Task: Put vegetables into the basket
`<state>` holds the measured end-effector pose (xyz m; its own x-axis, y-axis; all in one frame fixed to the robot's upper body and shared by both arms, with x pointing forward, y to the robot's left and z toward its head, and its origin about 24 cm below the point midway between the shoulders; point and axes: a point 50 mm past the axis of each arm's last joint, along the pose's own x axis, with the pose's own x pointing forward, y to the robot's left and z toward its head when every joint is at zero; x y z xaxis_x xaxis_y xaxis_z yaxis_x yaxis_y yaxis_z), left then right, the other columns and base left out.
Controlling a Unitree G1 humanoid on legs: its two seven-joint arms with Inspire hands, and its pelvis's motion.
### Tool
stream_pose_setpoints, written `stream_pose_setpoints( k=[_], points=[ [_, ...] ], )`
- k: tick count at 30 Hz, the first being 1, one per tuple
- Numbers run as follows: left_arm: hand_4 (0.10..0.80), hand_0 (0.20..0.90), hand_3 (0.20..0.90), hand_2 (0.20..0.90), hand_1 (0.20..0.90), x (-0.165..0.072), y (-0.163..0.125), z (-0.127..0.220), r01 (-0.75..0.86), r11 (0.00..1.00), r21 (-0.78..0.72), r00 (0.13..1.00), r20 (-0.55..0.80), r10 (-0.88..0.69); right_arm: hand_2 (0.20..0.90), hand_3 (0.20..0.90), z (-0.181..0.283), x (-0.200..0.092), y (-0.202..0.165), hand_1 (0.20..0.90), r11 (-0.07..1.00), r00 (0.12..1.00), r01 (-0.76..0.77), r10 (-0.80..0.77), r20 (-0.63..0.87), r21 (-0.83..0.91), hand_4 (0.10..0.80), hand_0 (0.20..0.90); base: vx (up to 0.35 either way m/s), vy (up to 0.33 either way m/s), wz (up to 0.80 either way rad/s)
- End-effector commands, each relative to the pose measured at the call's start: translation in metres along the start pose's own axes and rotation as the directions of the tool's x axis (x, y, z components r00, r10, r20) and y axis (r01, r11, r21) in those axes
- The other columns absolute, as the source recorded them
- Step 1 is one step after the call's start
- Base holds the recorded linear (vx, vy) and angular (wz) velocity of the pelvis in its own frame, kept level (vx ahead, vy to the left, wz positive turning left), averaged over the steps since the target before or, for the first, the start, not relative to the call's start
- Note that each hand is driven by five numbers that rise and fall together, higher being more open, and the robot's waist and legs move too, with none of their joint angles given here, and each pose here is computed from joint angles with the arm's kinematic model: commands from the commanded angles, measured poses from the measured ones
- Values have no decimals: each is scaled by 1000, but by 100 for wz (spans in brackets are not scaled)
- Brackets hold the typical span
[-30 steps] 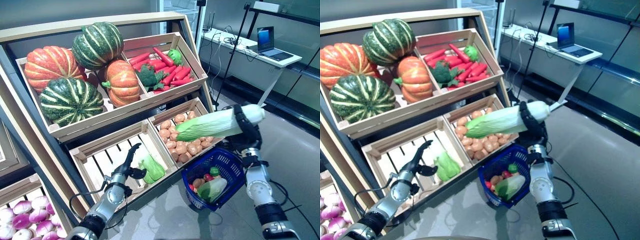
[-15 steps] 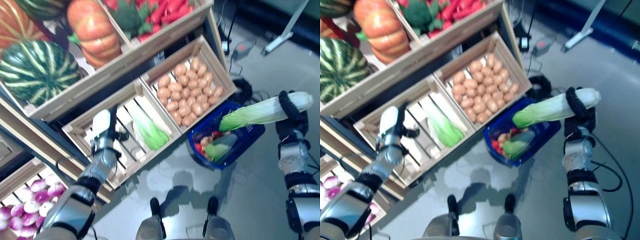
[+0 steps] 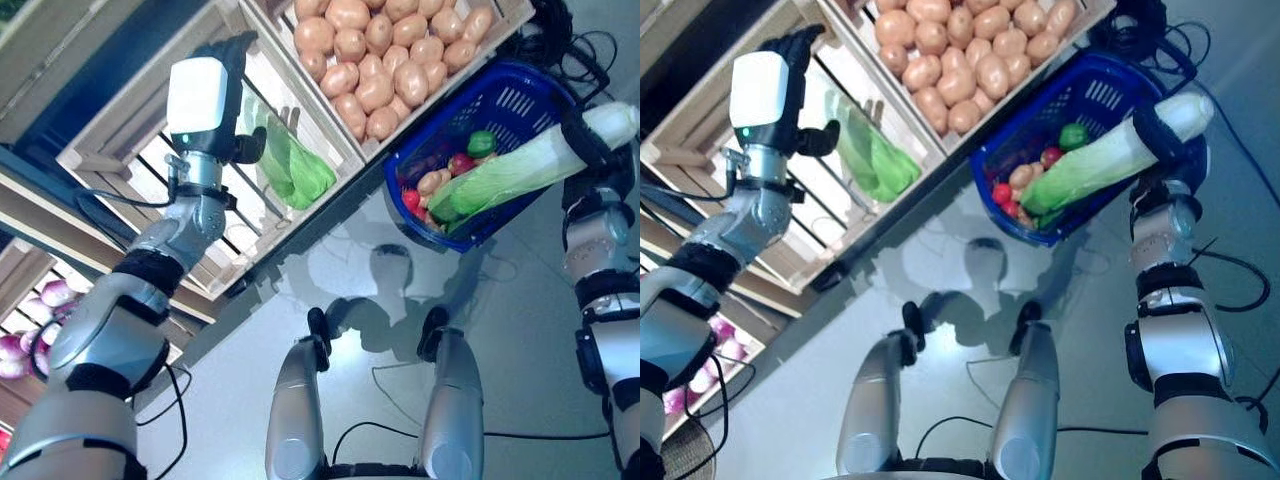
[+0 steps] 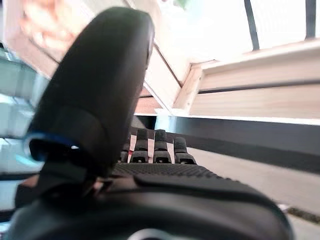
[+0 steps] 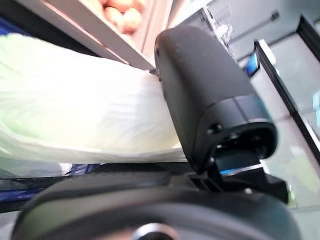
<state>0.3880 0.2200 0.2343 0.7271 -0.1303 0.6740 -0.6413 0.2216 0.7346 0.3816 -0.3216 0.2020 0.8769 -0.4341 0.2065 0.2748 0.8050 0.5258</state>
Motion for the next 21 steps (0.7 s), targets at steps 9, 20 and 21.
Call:
stream_pose_setpoints(
  k=[9,20,21],
  points=[
    [800,900,900,900,900,62,104,-1,-320,897,306,947,142,289,900,900,104,18,51,900,989,951,-103,128,281,-104,800,900,-1,23,2],
    [800,900,900,900,900,54,110,-30,-224,866,448,973,55,223,900,900,106,21,58,900,978,966,47,7,258,-205,800,900,43,41,1],
    [800,900,900,900,900,53,110,-33,-209,864,459,976,42,214,900,900,106,22,59,900,975,967,35,22,253,-218,800,900,34,42,0]
  ],
)
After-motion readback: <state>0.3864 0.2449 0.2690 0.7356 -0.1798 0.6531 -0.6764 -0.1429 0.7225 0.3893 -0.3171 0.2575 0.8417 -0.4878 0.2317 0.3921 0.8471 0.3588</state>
